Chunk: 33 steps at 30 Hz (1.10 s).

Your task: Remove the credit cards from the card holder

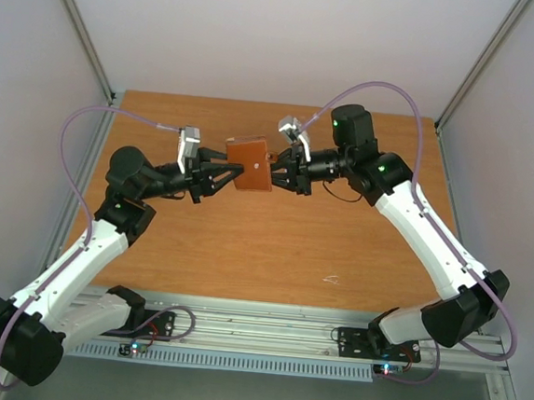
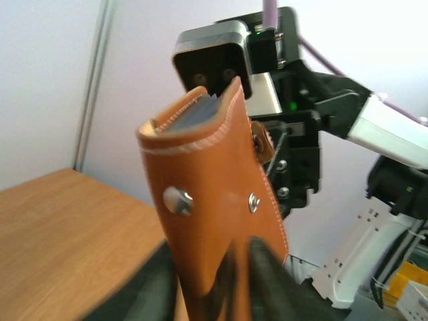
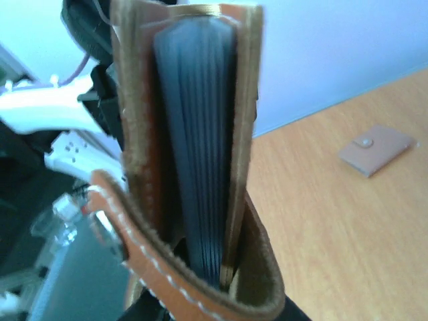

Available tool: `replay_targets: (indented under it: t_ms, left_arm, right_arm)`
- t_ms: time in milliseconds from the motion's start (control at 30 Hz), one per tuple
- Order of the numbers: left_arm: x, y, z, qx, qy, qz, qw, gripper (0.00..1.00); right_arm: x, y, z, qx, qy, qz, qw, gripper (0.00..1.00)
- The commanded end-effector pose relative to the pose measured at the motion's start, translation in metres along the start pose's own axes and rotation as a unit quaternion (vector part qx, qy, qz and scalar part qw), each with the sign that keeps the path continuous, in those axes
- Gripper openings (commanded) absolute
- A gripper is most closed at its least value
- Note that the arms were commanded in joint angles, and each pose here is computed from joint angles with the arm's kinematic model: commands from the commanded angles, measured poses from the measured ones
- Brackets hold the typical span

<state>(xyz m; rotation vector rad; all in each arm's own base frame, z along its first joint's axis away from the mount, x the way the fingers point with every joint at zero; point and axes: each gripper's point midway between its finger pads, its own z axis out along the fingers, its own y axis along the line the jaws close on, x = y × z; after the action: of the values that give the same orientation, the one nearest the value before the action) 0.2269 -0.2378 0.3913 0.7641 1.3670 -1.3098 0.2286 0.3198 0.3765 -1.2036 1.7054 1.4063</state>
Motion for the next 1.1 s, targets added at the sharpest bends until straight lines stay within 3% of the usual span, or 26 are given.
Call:
replay_targets:
  t_ms: [0,33,100,167,233,333,433,533,767,933,1067]
  left_arm:
    - [-0.009,0.021,-0.003,-0.068,-0.025,0.002,0.997,0.50]
    - [-0.008,0.035,-0.005,-0.106,-0.032,-0.005,0.994,0.60]
    - [-0.012,0.069,-0.019,-0.208,-0.058,-0.008,0.976,0.63]
    - [-0.011,0.090,-0.031,-0.276,-0.064,-0.008,0.959,0.63]
    - [-0.008,0.090,-0.029,-0.271,-0.055,0.005,0.961,0.64]
    - [-0.002,0.069,-0.017,-0.202,-0.036,0.018,0.979,0.69]
    - [0.001,0.059,-0.012,-0.169,-0.033,0.006,0.985,0.79]
    - [0.005,0.062,-0.011,-0.178,-0.026,0.012,0.984,0.99]
    - [0.009,0.062,-0.011,-0.180,-0.013,0.050,0.982,0.99]
    - [0.020,0.071,-0.011,-0.206,0.006,0.063,0.976,0.99]
    - [0.026,0.089,-0.019,-0.266,0.024,0.094,0.959,0.99]
  right_arm:
    - [-0.018,0.006,-0.008,0.037,-0.030,-0.008,0.999,0.03]
    - [-0.018,-0.006,-0.010,0.074,-0.032,0.008,0.997,0.02]
    - [-0.015,-0.039,-0.019,0.177,-0.036,0.064,0.982,0.01]
    - [-0.009,-0.075,-0.038,0.329,-0.022,0.098,0.939,0.01]
    - [-0.005,-0.085,-0.048,0.450,0.006,0.075,0.890,0.01]
    - [-0.003,-0.091,-0.064,0.585,0.044,0.052,0.808,0.01]
    - [-0.011,-0.091,-0.060,0.628,0.058,0.042,0.775,0.01]
    - [-0.016,-0.088,-0.037,0.621,0.064,0.031,0.780,0.01]
    - [-0.022,-0.082,0.001,0.595,0.075,0.015,0.800,0.01]
    - [-0.029,-0.064,0.030,0.513,0.050,0.059,0.855,0.01]
    - [-0.043,-0.050,0.031,0.484,0.012,0.080,0.871,0.01]
